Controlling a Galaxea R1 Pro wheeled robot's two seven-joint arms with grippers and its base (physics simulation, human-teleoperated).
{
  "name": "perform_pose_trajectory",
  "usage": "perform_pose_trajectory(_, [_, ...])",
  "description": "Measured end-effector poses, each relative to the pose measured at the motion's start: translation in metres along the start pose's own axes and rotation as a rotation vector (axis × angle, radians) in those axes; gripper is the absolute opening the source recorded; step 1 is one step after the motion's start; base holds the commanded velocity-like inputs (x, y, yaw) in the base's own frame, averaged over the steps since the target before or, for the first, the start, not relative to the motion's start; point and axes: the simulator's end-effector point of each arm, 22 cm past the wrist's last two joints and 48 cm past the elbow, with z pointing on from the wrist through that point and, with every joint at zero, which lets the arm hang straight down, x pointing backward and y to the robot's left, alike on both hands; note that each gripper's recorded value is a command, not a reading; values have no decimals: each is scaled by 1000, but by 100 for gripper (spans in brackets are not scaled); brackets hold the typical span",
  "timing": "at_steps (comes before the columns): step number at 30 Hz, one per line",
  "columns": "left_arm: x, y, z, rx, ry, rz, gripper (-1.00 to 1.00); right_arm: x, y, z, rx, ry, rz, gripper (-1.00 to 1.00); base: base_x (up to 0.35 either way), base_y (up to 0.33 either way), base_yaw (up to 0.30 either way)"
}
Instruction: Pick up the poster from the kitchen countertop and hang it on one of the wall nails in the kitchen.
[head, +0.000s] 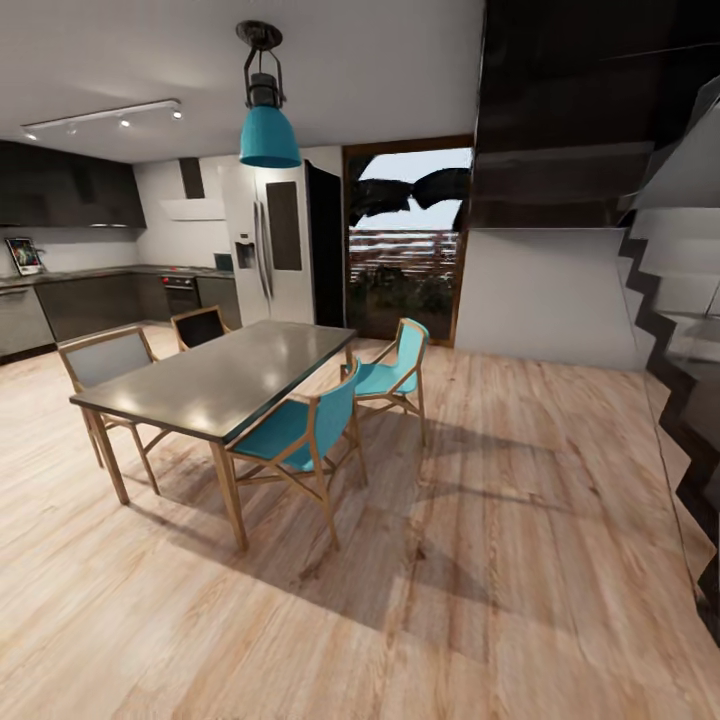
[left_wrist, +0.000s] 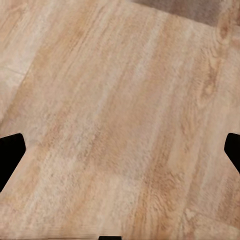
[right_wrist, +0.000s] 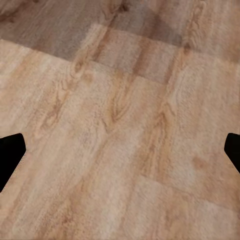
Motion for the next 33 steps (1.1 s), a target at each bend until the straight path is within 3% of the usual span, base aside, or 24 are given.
perform_pose_trajectory(33, [0, 0, 0, 0, 0, 0, 100, 0, 0, 0, 0, 0, 0, 100, 0, 0, 292])
